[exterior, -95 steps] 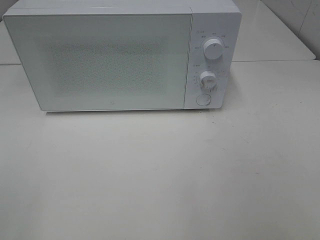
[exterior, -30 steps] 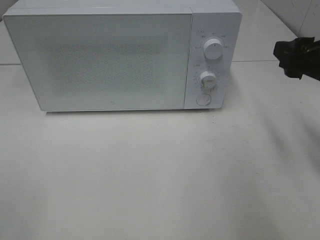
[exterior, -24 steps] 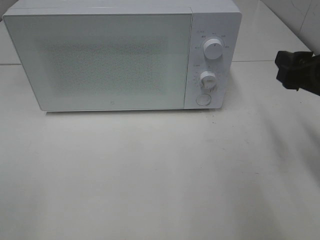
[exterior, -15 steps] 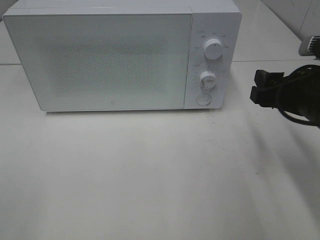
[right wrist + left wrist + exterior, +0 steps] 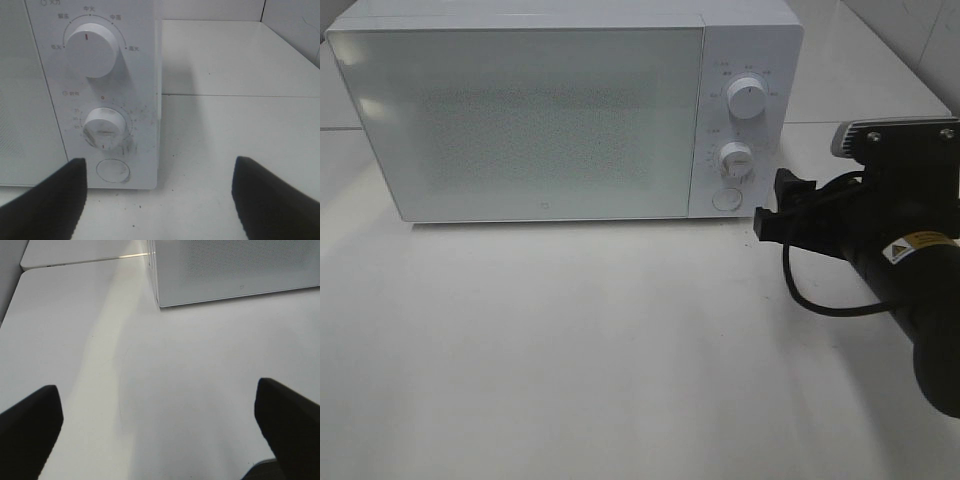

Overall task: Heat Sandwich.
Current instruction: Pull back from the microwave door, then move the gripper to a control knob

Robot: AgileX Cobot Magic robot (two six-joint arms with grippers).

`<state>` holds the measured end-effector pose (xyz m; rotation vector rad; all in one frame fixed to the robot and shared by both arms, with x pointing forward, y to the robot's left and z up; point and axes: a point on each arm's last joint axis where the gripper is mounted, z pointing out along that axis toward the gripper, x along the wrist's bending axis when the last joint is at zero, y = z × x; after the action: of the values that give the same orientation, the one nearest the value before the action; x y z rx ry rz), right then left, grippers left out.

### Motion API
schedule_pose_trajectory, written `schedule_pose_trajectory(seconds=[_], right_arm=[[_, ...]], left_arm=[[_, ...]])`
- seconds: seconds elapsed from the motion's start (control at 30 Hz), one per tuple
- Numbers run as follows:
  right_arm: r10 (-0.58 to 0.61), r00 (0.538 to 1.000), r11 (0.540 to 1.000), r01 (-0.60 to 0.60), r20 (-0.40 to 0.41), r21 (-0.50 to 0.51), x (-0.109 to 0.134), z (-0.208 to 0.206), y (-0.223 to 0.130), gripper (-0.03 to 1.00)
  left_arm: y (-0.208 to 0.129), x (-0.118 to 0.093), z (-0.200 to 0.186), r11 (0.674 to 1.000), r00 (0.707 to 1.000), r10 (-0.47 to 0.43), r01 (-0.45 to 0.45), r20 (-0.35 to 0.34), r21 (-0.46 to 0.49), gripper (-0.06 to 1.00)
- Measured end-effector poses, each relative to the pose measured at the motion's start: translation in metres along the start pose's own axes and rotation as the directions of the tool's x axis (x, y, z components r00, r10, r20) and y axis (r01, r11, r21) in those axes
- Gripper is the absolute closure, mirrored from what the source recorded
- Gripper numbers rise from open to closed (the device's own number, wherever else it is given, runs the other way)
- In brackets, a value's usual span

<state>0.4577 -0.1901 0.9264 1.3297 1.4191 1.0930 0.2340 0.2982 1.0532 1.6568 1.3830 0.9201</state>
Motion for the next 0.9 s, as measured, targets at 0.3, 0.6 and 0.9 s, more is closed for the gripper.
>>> schedule_pose_trajectory(seconds=[0.3, 0.6, 0.9], right_arm=[[0.008, 1.000, 1.000, -0.008, -0.001, -0.005, 0.022, 0.026, -0.002, 0.20], [0.010, 1.000, 1.000, -0.010, 0.001, -0.007, 0.040, 0.050, -0.007, 0.20], [0.028, 1.000, 0.999, -0.027, 0.007, -0.020, 0.054, 0.076, -0.009, 0.20]], left_arm=[[0.000, 0.000, 0.000, 1.000, 1.000, 0.000, 0.000, 0.000, 0.000, -0.04], [0.000, 0.000, 0.000, 1.000, 1.000, 0.000, 0.000, 0.000, 0.000, -0.04], [0.000, 0.000, 0.000, 1.000, 1.000, 0.000, 0.000, 0.000, 0.000, -0.04]])
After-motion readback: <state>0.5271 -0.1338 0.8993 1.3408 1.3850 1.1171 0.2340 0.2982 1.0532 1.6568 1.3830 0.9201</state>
